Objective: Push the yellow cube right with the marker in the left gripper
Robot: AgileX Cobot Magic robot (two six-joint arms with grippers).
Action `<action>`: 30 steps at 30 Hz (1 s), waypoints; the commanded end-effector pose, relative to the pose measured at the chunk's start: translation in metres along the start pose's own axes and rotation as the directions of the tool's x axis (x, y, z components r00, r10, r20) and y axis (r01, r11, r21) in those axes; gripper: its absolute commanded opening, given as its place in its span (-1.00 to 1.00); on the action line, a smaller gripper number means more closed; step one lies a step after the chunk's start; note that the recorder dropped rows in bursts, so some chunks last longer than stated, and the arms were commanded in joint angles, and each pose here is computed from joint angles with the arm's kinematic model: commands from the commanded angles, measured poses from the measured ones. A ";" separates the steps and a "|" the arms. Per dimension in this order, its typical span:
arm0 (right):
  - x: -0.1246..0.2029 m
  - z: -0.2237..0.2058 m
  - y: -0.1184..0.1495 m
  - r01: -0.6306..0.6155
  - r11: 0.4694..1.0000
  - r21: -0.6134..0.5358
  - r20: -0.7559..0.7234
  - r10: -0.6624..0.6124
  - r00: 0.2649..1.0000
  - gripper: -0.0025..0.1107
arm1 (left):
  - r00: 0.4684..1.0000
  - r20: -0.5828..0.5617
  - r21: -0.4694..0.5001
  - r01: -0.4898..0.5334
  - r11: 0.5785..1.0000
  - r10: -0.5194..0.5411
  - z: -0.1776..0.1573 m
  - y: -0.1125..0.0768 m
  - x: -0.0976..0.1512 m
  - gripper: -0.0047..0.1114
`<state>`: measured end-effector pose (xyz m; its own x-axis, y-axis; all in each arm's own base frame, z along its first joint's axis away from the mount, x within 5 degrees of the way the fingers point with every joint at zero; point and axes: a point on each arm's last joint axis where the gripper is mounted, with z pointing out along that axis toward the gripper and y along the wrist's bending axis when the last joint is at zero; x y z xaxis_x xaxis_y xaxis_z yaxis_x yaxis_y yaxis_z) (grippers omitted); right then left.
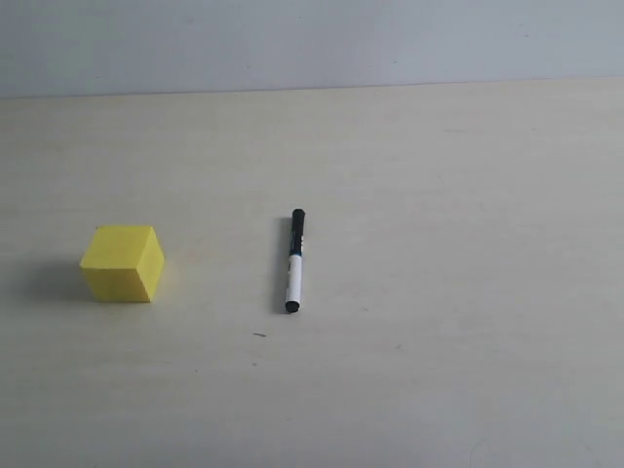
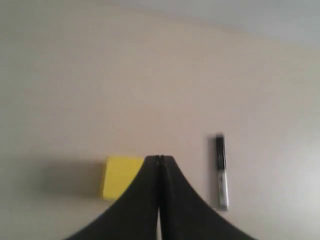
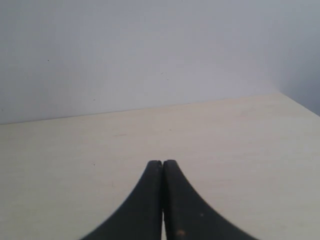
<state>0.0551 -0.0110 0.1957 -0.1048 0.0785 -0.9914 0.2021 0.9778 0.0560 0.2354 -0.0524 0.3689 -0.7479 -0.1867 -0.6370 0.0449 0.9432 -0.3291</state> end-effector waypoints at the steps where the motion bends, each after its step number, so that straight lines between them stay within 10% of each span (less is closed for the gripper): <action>1: 0.001 0.000 0.000 0.000 1.000 0.008 0.008 0.000 1.000 -0.96 | 0.909 -0.388 0.084 -0.128 0.988 0.151 0.057 -0.021 0.015 -0.92; 9: 0.001 0.000 0.000 0.000 1.000 0.008 0.008 0.000 1.000 -0.96 | 0.802 -0.532 -0.102 -0.380 0.919 0.272 0.140 -0.082 0.058 -0.92; 17: 0.001 0.000 0.000 0.000 1.000 0.008 0.008 0.000 1.000 -0.96 | 0.730 -0.569 0.007 -0.457 0.890 0.379 0.182 -0.151 0.092 -0.90; 30: 0.001 0.000 0.000 0.000 1.000 0.008 0.008 0.000 1.000 -0.96 | 0.725 -0.577 0.017 -0.450 0.893 0.377 0.242 -0.168 0.116 0.15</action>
<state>0.0551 -0.0110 0.1957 -0.1048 0.0785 -0.9914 0.2021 0.9778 0.0560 0.2972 -0.2928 0.1923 -0.9076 0.3852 -0.1671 0.3920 0.9199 -0.0084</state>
